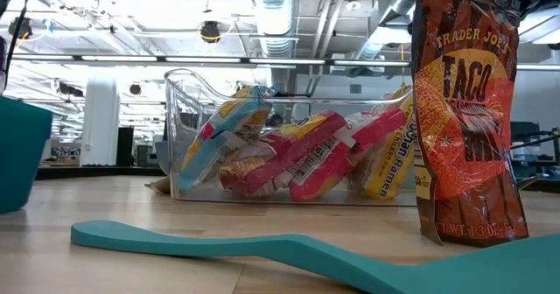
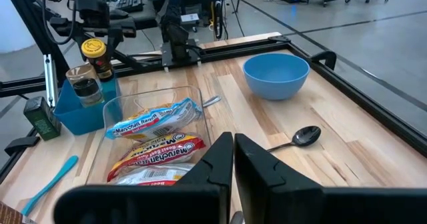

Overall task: Pick & Place Food Item
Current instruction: Put the yellow spice can into the dark blue bin

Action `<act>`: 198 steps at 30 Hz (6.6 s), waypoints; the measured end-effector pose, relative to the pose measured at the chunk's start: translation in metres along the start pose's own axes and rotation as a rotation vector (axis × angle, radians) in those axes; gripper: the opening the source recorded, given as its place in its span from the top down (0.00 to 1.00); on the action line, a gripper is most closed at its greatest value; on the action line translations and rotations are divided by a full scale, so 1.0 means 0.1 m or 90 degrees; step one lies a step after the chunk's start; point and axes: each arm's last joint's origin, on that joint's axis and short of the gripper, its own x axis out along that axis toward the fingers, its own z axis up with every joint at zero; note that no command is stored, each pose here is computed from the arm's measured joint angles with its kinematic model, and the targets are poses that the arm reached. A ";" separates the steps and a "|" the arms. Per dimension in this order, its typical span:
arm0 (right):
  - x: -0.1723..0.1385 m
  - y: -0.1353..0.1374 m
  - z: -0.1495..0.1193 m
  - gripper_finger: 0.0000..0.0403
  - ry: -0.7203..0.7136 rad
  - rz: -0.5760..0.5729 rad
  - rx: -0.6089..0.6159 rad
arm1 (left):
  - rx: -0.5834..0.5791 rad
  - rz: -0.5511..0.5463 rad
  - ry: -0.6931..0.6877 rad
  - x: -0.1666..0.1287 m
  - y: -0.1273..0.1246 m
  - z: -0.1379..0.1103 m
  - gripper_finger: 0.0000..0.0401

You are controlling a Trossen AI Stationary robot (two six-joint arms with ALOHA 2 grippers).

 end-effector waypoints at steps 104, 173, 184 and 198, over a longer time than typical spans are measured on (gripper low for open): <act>0.00 0.00 0.00 0.98 -0.001 0.000 0.000 | 0.052 -0.010 -0.046 -0.01 -0.04 0.03 0.43; 0.00 0.00 0.00 0.98 -0.001 0.000 0.000 | 0.358 -0.230 -0.122 -0.30 0.26 0.15 0.43; 0.00 0.00 0.00 0.98 -0.001 0.000 0.000 | 0.329 -0.308 -0.211 -0.17 0.54 -0.04 0.43; 0.00 0.00 0.00 0.98 -0.001 0.000 0.000 | 0.329 -0.303 -0.193 -0.01 0.66 -0.25 0.43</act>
